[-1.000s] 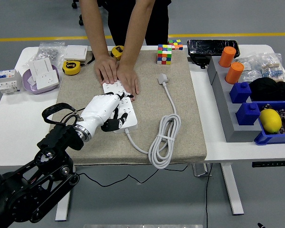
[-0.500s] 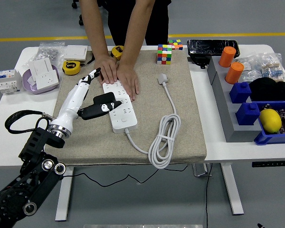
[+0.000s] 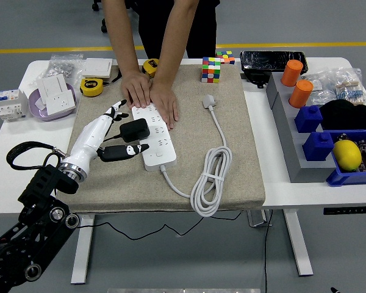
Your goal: Pick up the plug,place it near the board,insert it into the board,press the button
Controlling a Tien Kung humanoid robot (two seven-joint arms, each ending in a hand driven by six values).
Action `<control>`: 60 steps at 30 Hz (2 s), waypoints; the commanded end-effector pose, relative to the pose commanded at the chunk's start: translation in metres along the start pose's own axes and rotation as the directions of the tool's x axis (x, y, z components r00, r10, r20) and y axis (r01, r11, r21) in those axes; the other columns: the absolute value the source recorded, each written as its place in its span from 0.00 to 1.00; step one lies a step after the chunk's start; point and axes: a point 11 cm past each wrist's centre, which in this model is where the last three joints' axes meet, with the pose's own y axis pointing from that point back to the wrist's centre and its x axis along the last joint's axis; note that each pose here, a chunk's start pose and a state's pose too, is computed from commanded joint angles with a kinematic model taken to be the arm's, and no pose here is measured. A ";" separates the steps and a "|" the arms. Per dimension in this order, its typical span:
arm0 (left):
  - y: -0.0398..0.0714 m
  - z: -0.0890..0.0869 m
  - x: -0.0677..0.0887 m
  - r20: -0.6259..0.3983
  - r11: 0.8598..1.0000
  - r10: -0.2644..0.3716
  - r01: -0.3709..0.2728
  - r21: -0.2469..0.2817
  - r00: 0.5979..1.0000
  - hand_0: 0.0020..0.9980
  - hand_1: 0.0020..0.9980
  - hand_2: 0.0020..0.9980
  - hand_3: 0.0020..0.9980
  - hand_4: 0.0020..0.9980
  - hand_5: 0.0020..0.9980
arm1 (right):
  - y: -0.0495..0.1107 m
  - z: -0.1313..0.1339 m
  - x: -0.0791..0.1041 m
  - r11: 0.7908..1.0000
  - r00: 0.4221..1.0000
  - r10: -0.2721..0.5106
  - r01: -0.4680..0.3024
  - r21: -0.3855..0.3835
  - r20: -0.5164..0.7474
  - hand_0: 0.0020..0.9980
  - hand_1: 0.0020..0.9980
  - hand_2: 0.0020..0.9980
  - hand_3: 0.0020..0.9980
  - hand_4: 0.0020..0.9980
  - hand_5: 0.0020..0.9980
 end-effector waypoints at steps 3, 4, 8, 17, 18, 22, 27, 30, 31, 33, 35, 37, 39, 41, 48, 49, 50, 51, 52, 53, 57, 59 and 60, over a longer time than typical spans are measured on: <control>-0.003 0.008 -0.008 0.071 0.999 -0.039 0.040 -0.025 0.997 0.16 0.05 0.15 0.87 0.54 0.00 | 0.000 -0.001 0.000 1.000 1.000 0.001 -0.001 0.002 -0.002 0.84 0.75 0.76 0.79 1.00 0.94; -0.004 0.010 -0.011 0.092 0.998 -0.052 0.055 -0.030 0.994 0.16 0.05 0.15 0.87 0.54 0.00 | 0.000 -0.001 0.001 1.000 1.000 0.001 -0.001 0.003 -0.003 0.84 0.75 0.76 0.79 1.00 0.94; -0.006 0.018 -0.023 0.161 0.992 -0.111 0.119 -0.039 0.981 0.16 0.05 0.15 0.87 0.54 0.00 | 0.000 -0.002 0.002 1.000 1.000 0.003 -0.003 0.002 -0.005 0.84 0.75 0.76 0.79 1.00 0.94; -0.004 0.017 -0.049 0.247 0.976 -0.207 0.217 -0.013 0.947 0.13 0.02 0.14 0.86 0.67 0.00 | 0.000 -0.001 0.002 1.000 1.000 0.003 -0.003 -0.001 -0.009 0.84 0.75 0.76 0.79 1.00 0.94; -0.004 0.016 -0.051 0.248 0.975 -0.213 0.222 -0.009 0.945 0.13 0.02 0.14 0.86 0.67 0.00 | 0.000 0.000 0.002 1.000 1.000 0.002 -0.002 -0.001 -0.010 0.84 0.75 0.76 0.79 1.00 0.94; -0.001 0.008 -0.063 0.244 0.962 -0.270 0.271 0.027 0.931 0.12 0.02 0.14 0.85 0.67 0.00 | 0.000 0.000 0.002 1.000 1.000 0.001 -0.001 -0.002 -0.010 0.84 0.75 0.75 0.79 1.00 0.94; -0.001 0.005 -0.068 0.237 0.958 -0.285 0.285 0.037 0.929 0.13 0.02 0.14 0.87 0.67 0.00 | 0.000 0.000 0.002 1.000 1.000 0.002 -0.002 -0.001 -0.009 0.84 0.75 0.75 0.78 1.00 0.94; -0.002 0.004 -0.066 0.231 0.959 -0.281 0.281 0.033 0.931 0.13 0.02 0.14 0.87 0.67 0.00 | 0.000 -0.001 0.002 1.000 1.000 0.002 -0.002 0.000 -0.008 0.84 0.75 0.75 0.78 1.00 0.94; -0.003 0.004 -0.065 0.231 0.960 -0.278 0.278 0.031 0.932 0.13 0.02 0.14 0.87 0.67 0.00 | 0.000 -0.001 0.002 1.000 1.000 0.002 -0.002 0.000 -0.007 0.84 0.75 0.75 0.78 1.00 0.94; -0.003 0.005 -0.063 0.229 0.962 -0.270 0.272 0.026 0.935 0.13 0.02 0.14 0.87 0.68 0.00 | 0.000 -0.001 0.002 1.000 1.000 0.002 -0.002 0.001 -0.006 0.84 0.75 0.75 0.79 1.00 0.94; -0.004 0.006 -0.061 0.227 0.964 -0.263 0.266 0.021 0.938 0.13 0.02 0.14 0.87 0.68 0.00 | 0.000 -0.001 0.002 1.000 1.000 0.003 -0.003 0.000 -0.005 0.84 0.75 0.75 0.79 1.00 0.94; -0.004 0.006 -0.061 0.228 0.964 -0.262 0.264 0.020 0.938 0.13 0.02 0.14 0.87 0.68 0.00 | 0.000 -0.001 0.002 1.000 1.000 0.003 -0.003 0.000 -0.005 0.84 0.75 0.75 0.79 1.00 0.94; -0.004 0.005 -0.061 0.229 0.963 -0.266 0.268 0.024 0.936 0.13 0.02 0.14 0.86 0.68 0.00 | 0.000 -0.001 0.002 1.000 1.000 0.002 -0.002 0.000 -0.004 0.84 0.75 0.75 0.78 1.00 0.94; -0.003 0.004 -0.062 0.229 0.961 -0.273 0.273 0.030 0.934 0.13 0.02 0.14 0.86 0.68 0.00 | 0.000 -0.001 0.002 1.000 1.000 0.002 -0.002 0.000 -0.004 0.84 0.75 0.75 0.78 1.00 0.94; -0.002 -0.002 -0.063 0.227 0.958 -0.286 0.284 0.045 0.931 0.13 0.02 0.14 0.86 0.68 0.00 | 0.000 -0.001 0.001 1.000 1.000 0.001 -0.001 0.001 -0.001 0.84 0.75 0.75 0.78 1.00 0.94; -0.002 -0.002 -0.063 0.227 0.958 -0.287 0.285 0.045 0.931 0.13 0.02 0.14 0.86 0.68 0.00 | 0.000 -0.001 0.001 1.000 1.000 0.001 -0.001 0.001 -0.001 0.84 0.75 0.75 0.78 1.00 0.94; -0.002 -0.001 -0.064 0.227 0.957 -0.288 0.286 0.044 0.930 0.13 0.02 0.14 0.86 0.68 0.00 | 0.000 -0.001 0.001 1.000 1.000 0.001 -0.001 0.001 -0.001 0.84 0.75 0.75 0.78 1.00 0.94; -0.002 -0.001 -0.064 0.227 0.957 -0.290 0.288 0.044 0.930 0.13 0.02 0.14 0.85 0.68 0.00 | 0.000 -0.001 0.001 1.000 1.000 0.001 -0.001 0.001 -0.001 0.84 0.75 0.75 0.78 1.00 0.94; -0.002 -0.001 -0.064 0.227 0.956 -0.291 0.289 0.044 0.929 0.13 0.02 0.14 0.85 0.68 0.00 | 0.000 -0.001 0.001 1.000 1.000 0.001 -0.001 0.001 -0.001 0.84 0.75 0.75 0.78 1.00 0.94; -0.001 -0.002 -0.065 0.228 0.955 -0.295 0.293 0.046 0.928 0.13 0.02 0.14 0.85 0.68 0.00 | 0.000 -0.001 0.001 1.000 1.000 0.001 -0.001 0.002 0.000 0.84 0.75 0.75 0.78 1.00 0.94; 0.000 -0.002 -0.067 0.229 0.952 -0.305 0.302 0.048 0.924 0.13 0.02 0.14 0.85 0.68 0.00 | 0.000 -0.002 0.001 1.000 1.000 0.002 -0.002 0.003 0.000 0.84 0.75 0.75 0.78 1.00 0.94; 0.000 -0.001 -0.069 0.229 0.951 -0.309 0.307 0.048 0.923 0.13 0.02 0.14 0.85 0.68 0.00 | 0.000 -0.002 0.001 1.000 1.000 0.001 -0.001 0.002 0.000 0.84 0.75 0.75 0.78 1.00 0.94; 0.000 -0.001 -0.069 0.229 0.950 -0.311 0.308 0.049 0.922 0.13 0.02 0.14 0.85 0.68 0.00 | 0.000 -0.002 0.001 1.000 1.000 0.001 -0.001 0.002 0.000 0.84 0.75 0.75 0.78 1.00 0.94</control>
